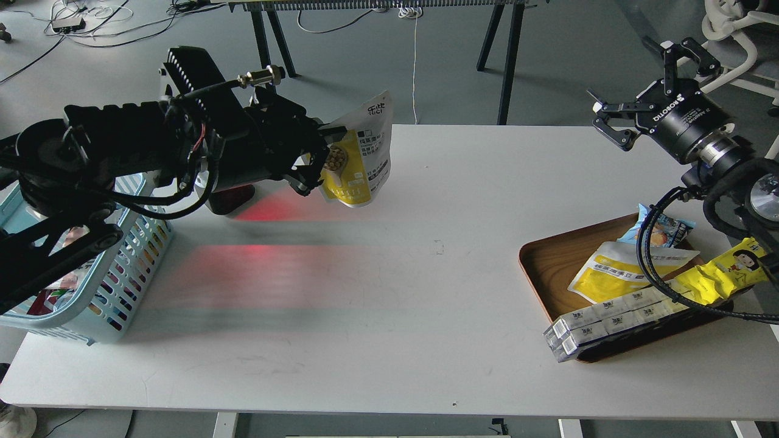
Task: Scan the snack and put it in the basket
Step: 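Hold the yellow packet in front of the scanner with the left gripper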
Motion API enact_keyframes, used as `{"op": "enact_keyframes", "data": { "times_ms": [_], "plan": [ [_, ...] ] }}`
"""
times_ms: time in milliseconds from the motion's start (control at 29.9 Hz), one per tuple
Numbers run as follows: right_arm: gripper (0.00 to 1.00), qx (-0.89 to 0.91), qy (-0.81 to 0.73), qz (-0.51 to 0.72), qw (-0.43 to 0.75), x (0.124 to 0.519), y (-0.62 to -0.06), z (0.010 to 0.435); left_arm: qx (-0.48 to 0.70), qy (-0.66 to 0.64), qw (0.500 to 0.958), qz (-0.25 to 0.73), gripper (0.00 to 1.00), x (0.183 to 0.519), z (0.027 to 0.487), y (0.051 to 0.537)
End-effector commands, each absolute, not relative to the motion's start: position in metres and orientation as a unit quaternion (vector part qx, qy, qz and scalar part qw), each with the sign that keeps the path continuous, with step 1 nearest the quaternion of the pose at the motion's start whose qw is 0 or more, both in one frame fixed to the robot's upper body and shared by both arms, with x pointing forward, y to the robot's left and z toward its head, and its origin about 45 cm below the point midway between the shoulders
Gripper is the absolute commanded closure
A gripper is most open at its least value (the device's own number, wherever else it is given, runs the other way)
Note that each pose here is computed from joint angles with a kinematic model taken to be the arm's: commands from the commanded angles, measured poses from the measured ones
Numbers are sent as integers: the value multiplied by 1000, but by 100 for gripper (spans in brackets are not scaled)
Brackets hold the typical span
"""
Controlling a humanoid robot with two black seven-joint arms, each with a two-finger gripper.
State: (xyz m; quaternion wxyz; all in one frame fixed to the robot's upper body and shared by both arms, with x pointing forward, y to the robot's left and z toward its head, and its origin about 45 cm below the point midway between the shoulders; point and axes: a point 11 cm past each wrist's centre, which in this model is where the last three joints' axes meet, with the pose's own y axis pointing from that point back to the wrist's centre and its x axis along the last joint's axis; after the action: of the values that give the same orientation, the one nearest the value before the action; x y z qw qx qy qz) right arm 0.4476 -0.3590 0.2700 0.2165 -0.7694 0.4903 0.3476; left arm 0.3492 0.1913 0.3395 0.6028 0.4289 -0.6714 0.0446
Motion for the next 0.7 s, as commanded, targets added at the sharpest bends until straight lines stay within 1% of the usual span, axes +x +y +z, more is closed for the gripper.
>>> {"op": "enact_keyframes", "data": {
  "times_ms": [0,301,668],
  "plan": [
    [3,-769,490,348,216,448,-359,270,439,-662,607,24,100,345,324,193],
    [3,-769,489,349,217,448,-358,269,474,-640,605,2,100,340,304,216],
    [3,-770,489,349,217,448,-357,269,493,-628,602,-2,100,338,299,232]
  ]
}}
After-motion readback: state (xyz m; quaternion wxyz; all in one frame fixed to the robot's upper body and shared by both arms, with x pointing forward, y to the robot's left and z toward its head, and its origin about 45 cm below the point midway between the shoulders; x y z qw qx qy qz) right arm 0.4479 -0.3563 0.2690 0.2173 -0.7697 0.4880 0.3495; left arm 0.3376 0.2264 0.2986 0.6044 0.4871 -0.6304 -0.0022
